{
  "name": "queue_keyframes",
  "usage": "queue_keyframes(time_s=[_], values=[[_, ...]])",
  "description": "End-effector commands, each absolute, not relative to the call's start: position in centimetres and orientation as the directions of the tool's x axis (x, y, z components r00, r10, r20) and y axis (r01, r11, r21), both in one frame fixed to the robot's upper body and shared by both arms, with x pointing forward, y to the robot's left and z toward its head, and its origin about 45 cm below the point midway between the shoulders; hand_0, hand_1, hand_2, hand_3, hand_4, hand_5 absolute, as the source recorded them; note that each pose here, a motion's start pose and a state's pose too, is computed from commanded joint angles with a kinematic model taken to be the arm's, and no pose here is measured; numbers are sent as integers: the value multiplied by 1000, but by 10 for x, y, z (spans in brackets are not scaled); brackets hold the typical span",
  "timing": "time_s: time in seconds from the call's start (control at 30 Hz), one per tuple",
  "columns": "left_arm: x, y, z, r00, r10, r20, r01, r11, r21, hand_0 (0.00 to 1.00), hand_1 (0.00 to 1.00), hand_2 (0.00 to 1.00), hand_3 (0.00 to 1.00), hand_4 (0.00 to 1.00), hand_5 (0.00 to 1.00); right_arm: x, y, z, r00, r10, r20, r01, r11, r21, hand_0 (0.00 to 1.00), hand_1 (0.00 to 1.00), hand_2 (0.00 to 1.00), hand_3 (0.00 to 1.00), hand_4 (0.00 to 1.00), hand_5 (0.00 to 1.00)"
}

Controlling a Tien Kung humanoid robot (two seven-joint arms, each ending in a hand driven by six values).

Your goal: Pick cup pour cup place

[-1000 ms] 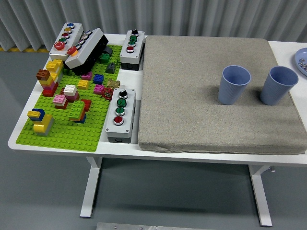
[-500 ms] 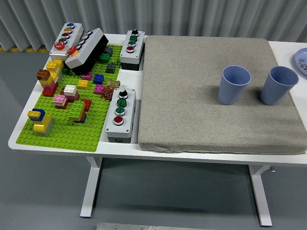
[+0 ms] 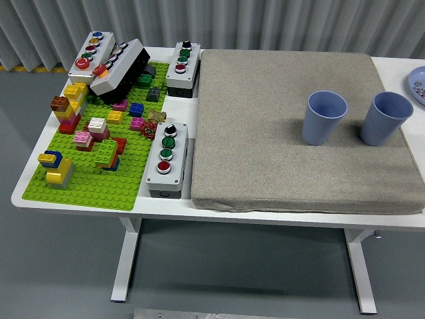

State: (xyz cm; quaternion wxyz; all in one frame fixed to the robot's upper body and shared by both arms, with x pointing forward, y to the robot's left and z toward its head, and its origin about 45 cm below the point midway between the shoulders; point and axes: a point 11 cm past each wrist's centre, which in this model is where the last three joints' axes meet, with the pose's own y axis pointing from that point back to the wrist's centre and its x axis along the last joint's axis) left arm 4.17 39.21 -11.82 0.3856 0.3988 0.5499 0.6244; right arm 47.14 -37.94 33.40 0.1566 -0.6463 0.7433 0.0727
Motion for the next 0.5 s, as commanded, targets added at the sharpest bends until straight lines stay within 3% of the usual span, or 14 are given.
queue_keyframes(time_s=[0.5], values=[[41,393,-118,-389,918,76,-42,-100,994,883,857,927,804,645,899,471,-382,335,-120,-938,-326,-983,159,-96,926,843,910,903,868,910]])
